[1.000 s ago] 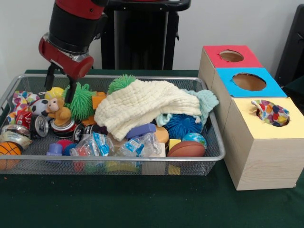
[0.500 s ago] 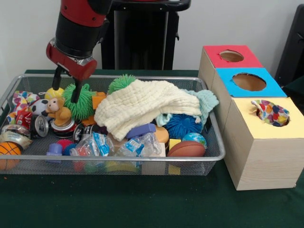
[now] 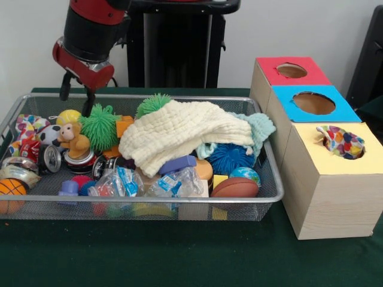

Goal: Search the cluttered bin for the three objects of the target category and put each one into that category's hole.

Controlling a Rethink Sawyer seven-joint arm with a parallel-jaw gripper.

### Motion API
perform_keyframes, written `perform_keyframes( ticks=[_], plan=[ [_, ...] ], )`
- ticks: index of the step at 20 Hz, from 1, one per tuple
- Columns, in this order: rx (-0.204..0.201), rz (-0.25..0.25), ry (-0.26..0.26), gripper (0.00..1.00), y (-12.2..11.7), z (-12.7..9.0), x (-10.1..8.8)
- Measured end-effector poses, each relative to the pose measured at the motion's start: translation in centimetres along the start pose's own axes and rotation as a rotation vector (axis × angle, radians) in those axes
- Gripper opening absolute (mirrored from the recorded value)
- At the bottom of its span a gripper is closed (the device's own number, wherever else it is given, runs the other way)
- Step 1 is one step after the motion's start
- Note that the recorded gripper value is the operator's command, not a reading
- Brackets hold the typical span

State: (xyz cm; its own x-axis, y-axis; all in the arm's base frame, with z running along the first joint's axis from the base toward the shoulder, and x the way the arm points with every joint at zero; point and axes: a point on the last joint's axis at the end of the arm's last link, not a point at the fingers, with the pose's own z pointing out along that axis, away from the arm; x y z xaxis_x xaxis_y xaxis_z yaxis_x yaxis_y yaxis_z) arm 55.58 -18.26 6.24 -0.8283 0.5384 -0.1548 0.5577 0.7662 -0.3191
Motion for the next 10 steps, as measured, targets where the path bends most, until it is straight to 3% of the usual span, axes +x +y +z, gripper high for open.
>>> perform_keyframes(
  ticks=[10],
  plan=[
    [0.011,0.05,-0.041,1.0,-2.9,-1.9,-2.0]
  ],
)
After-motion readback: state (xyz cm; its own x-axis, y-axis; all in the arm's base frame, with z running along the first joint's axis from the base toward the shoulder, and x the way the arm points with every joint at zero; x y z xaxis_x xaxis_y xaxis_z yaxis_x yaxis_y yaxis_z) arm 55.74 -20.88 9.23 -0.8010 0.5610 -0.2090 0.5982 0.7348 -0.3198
